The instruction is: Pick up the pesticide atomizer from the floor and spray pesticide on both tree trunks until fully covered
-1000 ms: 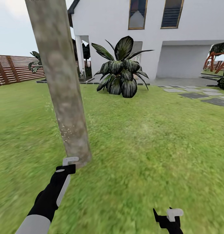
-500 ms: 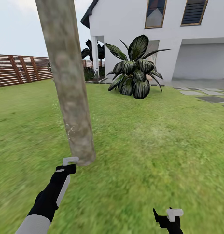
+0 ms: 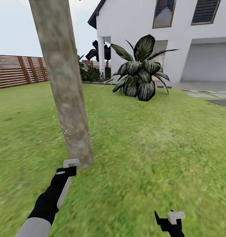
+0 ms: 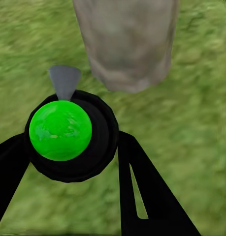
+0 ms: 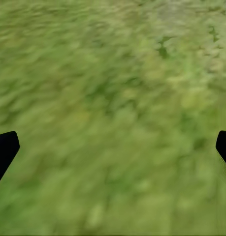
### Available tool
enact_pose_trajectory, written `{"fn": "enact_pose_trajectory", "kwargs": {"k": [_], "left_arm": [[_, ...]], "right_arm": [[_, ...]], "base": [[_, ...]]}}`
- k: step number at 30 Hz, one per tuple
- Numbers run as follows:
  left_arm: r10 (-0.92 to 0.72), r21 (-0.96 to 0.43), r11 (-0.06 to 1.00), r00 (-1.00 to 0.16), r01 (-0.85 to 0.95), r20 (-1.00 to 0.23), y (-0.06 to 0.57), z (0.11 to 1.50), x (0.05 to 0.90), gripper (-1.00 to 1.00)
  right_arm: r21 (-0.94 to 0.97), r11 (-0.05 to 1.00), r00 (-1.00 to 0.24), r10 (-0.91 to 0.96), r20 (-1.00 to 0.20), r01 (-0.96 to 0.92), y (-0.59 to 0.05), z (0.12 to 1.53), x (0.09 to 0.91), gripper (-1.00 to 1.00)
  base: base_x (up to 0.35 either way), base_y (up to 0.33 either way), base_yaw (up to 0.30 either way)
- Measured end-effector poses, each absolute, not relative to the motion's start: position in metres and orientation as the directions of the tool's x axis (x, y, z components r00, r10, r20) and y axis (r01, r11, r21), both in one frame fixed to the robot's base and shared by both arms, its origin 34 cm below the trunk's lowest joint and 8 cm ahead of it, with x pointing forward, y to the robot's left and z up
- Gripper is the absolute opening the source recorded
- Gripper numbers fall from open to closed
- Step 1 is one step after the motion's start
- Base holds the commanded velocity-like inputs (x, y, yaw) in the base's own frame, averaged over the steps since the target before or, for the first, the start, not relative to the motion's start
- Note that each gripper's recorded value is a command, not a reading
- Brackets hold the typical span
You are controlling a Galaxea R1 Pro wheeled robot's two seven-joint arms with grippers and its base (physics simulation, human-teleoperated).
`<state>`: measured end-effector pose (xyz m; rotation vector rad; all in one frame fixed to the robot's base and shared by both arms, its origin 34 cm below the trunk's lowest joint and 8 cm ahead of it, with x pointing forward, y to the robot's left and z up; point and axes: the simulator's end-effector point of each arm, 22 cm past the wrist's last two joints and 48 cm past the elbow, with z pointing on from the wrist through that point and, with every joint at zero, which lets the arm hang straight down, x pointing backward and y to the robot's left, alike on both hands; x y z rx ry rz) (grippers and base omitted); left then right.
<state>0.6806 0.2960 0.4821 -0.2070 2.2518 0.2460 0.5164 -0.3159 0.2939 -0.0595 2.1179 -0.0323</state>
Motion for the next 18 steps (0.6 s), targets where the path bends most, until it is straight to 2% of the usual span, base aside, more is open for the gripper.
{"fn": "enact_pose_trajectory", "kwargs": {"k": [11,18], "left_arm": [[-0.066,0.107,0.967,-0.637,-0.23,-0.768,0.2959,0.48,0.6798,-1.0],[-0.054,0.115,0.97,-0.647,-0.216,-0.76,0.2934,0.4769,0.6791,-1.0]], "right_arm": [[-0.047,0.998,-0.52,-0.056,-0.852,-0.03,-0.3158,0.2939,0.5164,1.0],[-0.048,0.998,-0.519,-0.056,-0.853,-0.028,-0.3171,0.2941,0.5164,1.0]], "base": [[0.073,-0.258,0.267],[0.004,-0.019,0.023]]}}
